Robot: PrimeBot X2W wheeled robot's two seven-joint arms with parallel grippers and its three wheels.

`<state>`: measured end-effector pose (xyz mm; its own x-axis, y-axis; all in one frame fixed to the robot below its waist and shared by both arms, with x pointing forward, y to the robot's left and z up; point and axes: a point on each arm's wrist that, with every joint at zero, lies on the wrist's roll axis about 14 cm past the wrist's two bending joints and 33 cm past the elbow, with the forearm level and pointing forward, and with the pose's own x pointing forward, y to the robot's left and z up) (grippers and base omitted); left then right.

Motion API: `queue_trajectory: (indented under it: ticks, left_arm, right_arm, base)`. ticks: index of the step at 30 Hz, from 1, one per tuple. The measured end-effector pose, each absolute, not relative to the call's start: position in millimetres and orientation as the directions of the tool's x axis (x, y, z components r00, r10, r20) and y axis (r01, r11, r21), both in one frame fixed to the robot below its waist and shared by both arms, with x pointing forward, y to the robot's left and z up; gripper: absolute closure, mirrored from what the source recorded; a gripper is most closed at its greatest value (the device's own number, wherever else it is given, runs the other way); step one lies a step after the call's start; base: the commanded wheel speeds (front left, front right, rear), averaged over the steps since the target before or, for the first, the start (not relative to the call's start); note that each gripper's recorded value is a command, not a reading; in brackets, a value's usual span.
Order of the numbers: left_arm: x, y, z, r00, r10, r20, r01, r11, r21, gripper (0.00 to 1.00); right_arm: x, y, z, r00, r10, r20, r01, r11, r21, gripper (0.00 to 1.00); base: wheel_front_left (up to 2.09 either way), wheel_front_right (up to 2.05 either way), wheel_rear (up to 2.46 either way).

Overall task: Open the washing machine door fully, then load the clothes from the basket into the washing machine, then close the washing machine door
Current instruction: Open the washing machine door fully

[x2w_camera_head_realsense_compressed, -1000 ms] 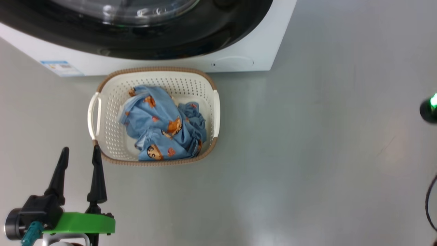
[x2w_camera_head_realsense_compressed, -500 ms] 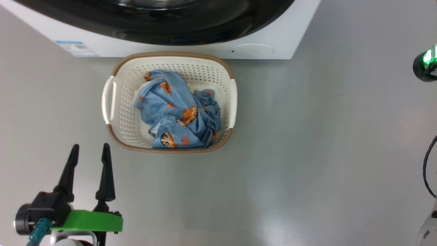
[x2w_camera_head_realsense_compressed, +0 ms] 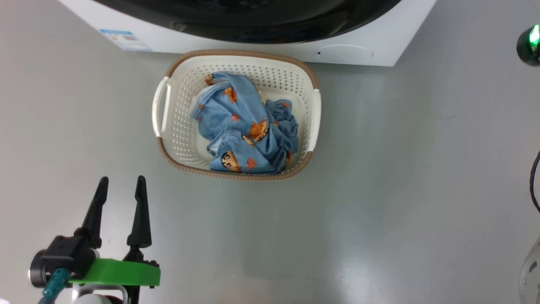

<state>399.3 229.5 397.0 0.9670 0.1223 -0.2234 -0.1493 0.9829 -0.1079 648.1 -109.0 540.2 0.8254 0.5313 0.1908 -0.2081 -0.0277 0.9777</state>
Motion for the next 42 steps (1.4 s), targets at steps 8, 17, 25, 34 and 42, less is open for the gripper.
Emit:
queue_trajectory:
  ticks: [8, 17, 25, 34, 42]
  left_arm:
    - [395, 237, 396, 0.960, 0.156, -0.231, -0.182, 0.978, -0.096, 0.00]
    - [389, 242, 401, 0.959, 0.173, -0.226, -0.200, 0.975, -0.099, 0.00]
    - [383, 251, 408, 0.954, 0.207, -0.216, -0.231, 0.969, -0.089, 0.00]
    - [377, 254, 411, 0.949, 0.232, -0.213, -0.258, 0.960, -0.106, 0.00]
    - [371, 262, 414, 0.940, 0.270, -0.211, -0.295, 0.950, -0.101, 0.00]
  right_arm:
    - [657, -79, 544, 0.781, 0.590, 0.207, -0.230, -0.036, 0.972, 1.00]
    - [660, -59, 547, 0.751, 0.625, 0.213, -0.235, -0.048, 0.971, 1.00]
    - [664, -44, 552, 0.724, 0.653, 0.222, -0.247, -0.055, 0.968, 1.00]
    - [671, -33, 554, 0.707, 0.668, 0.233, -0.257, -0.065, 0.964, 1.00]
    - [673, -21, 550, 0.693, 0.682, 0.234, -0.250, -0.077, 0.965, 1.00]
  base:
    - [0.00, 0.00, 0.00]
    - [0.00, 0.00, 0.00]
    - [0.00, 0.00, 0.00]
    - [0.00, 0.00, 0.00]
    - [0.00, 0.00, 0.00]
